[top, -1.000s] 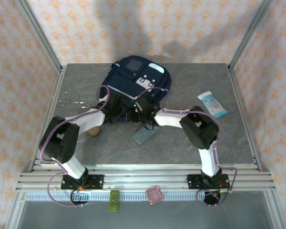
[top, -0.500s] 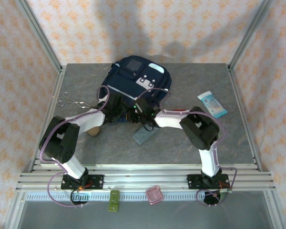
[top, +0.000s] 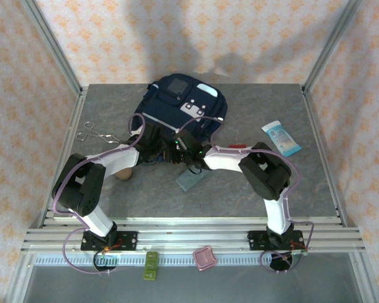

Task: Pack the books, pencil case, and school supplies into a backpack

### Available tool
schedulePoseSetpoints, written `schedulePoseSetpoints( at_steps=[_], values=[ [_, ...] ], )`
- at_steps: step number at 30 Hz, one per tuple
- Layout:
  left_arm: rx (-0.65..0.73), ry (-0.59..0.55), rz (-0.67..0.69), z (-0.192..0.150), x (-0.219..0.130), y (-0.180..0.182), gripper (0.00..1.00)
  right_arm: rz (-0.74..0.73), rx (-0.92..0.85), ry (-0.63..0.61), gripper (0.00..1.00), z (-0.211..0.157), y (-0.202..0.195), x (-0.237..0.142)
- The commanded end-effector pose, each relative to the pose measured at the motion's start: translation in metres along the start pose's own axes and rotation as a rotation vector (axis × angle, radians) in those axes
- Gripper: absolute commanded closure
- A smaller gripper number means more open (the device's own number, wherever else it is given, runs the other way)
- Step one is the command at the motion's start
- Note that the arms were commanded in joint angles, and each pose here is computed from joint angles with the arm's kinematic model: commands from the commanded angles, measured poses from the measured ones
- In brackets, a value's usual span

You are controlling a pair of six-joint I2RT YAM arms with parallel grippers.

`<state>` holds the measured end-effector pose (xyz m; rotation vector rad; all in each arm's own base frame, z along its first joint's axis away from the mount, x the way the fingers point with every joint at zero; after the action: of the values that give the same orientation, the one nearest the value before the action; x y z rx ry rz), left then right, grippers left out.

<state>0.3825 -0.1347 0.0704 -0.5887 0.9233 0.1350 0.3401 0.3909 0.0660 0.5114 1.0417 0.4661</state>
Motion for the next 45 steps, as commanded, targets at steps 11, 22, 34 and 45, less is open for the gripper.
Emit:
schedulePoseSetpoints(
  at_steps=[11, 22, 34, 45],
  values=[
    [0.005, 0.058, -0.011, -0.015, 0.005, 0.003, 0.34, -0.083, -0.031, -0.005, 0.94, -0.001, -0.016, 0.011],
    [-0.008, 0.053, 0.014, -0.013, 0.009, 0.015, 0.34, -0.168, -0.039, 0.042, 0.9, -0.014, -0.038, 0.018],
    [-0.011, 0.06, -0.008, -0.017, 0.01, 0.014, 0.38, -0.02, -0.071, 0.04, 1.0, -0.003, 0.024, 0.005],
    [-0.009, 0.04, 0.027, -0.012, 0.008, 0.021, 0.4, -0.075, -0.081, 0.033, 1.0, -0.004, 0.024, 0.003]
  ],
)
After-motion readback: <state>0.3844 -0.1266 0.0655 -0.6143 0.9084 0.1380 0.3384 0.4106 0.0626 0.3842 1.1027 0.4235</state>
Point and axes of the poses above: each hand's point on the last joint's axis, 136 mm out from that joint toward the fingers, its own x axis out along the fingers, its own y axis along the line the jaws close on, z = x × y, the point moved 1 cm from there along -x, back along the fingers, and after that the axes turned 14 degrees about x, right-handed, at the moved point
